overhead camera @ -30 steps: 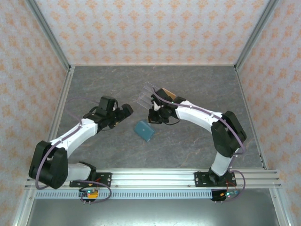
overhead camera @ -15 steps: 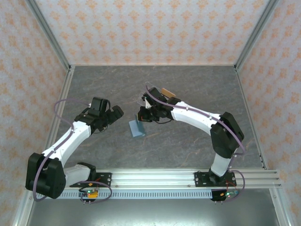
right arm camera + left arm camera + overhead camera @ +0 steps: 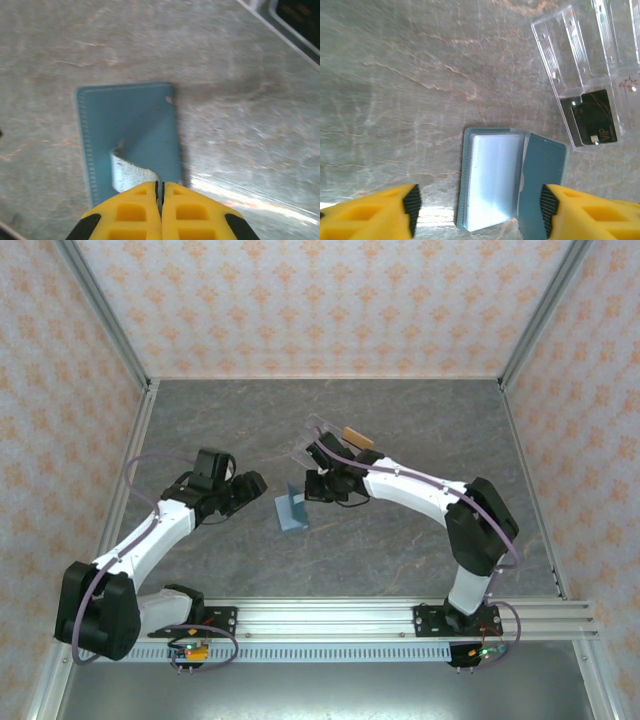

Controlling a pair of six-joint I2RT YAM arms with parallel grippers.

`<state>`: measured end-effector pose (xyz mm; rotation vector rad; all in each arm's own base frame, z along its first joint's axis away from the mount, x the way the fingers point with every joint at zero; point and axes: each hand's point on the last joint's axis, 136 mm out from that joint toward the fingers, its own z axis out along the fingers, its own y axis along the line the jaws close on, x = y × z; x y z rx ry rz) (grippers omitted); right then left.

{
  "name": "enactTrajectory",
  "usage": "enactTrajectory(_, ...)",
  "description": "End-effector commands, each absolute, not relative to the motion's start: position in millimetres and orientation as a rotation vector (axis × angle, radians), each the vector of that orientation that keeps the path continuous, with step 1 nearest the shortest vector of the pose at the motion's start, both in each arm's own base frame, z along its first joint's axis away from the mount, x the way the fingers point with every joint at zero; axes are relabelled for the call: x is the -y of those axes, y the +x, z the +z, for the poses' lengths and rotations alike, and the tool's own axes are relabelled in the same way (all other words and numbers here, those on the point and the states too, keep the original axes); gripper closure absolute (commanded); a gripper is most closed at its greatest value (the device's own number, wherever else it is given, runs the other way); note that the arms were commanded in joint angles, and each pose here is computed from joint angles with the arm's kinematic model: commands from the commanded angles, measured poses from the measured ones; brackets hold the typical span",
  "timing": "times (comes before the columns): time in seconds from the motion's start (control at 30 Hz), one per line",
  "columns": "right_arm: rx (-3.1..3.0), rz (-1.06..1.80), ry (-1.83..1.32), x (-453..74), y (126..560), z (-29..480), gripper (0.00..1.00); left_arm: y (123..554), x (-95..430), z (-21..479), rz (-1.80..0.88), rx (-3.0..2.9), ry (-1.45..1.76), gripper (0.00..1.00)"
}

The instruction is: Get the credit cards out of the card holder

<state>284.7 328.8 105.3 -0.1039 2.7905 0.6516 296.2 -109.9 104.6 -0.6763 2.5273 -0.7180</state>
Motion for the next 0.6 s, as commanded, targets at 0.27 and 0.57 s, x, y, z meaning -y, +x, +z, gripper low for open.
enactTrajectory(0.27,-2.836,0.454,-0.131,-263.7,278.3,79.5,0.94,317.7,200.6,113.1,-0.909,-2.581,-0.345,0.64)
enactTrajectory(0.57,-2.841,0.451,-0.112,-242.5,284.1,68.3,0.93,336.5,240.3,82.4,-0.838,-2.660,-0.304,0.82)
